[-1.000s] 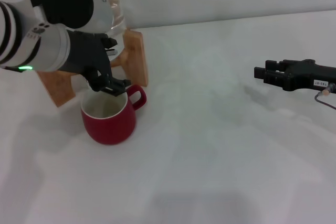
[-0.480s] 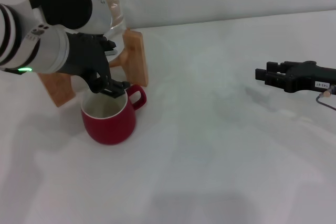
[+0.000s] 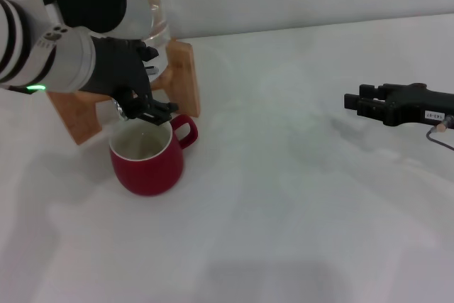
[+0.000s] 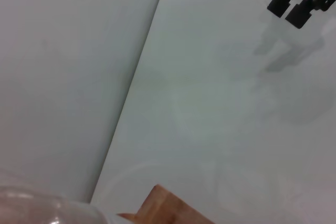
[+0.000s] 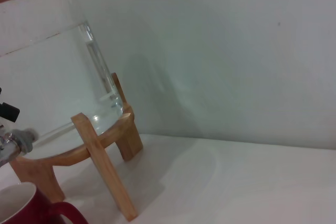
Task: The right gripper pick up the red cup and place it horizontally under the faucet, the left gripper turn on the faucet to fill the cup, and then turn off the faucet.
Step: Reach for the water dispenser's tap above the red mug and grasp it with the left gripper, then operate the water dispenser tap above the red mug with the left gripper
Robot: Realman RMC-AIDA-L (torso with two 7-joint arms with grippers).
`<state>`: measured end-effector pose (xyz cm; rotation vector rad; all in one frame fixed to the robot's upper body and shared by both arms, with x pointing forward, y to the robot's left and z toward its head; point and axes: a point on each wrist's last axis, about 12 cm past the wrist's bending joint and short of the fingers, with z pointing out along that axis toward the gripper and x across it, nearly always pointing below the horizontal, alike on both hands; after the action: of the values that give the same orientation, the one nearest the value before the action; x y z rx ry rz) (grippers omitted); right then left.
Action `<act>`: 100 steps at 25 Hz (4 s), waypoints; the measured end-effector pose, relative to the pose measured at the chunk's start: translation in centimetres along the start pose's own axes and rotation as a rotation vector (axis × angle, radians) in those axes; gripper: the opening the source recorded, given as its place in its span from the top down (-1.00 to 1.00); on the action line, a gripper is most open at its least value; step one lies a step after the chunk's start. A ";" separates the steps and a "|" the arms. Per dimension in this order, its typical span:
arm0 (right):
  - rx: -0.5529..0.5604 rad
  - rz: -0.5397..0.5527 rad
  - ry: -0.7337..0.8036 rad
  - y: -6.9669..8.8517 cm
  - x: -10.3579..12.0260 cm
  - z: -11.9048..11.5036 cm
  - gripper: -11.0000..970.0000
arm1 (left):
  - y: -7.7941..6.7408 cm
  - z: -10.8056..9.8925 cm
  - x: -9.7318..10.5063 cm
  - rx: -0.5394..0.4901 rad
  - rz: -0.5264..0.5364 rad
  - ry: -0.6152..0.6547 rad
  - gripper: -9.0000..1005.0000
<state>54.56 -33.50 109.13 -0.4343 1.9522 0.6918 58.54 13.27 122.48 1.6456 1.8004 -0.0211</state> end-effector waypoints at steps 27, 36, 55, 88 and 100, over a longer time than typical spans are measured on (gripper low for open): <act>-0.005 0.002 0.006 -0.1 0.1 0.0 0.09 | 0.4 -1.1 0.4 0.073 -0.053 0.009 -0.75; -0.003 0.005 0.006 -0.1 0.1 -0.1 0.09 | 0.2 -1.2 0.2 0.081 -0.051 0.006 -0.75; -0.006 0.004 0.005 -0.1 0.1 -0.1 0.09 | -0.1 -1.8 -0.1 0.087 -0.044 0.001 -0.75; 0.003 0.010 0.013 -0.4 0.2 -0.2 0.09 | -0.2 -0.6 -0.3 0.116 -0.058 0.004 -0.75; 0.005 0.014 0.016 -0.5 0.3 -0.2 0.09 | -0.3 -0.8 -0.3 0.121 -0.055 0.010 -0.75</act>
<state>54.50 -34.02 108.78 -0.4246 1.9733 0.6948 57.83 13.29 123.13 1.6817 1.8836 -0.1497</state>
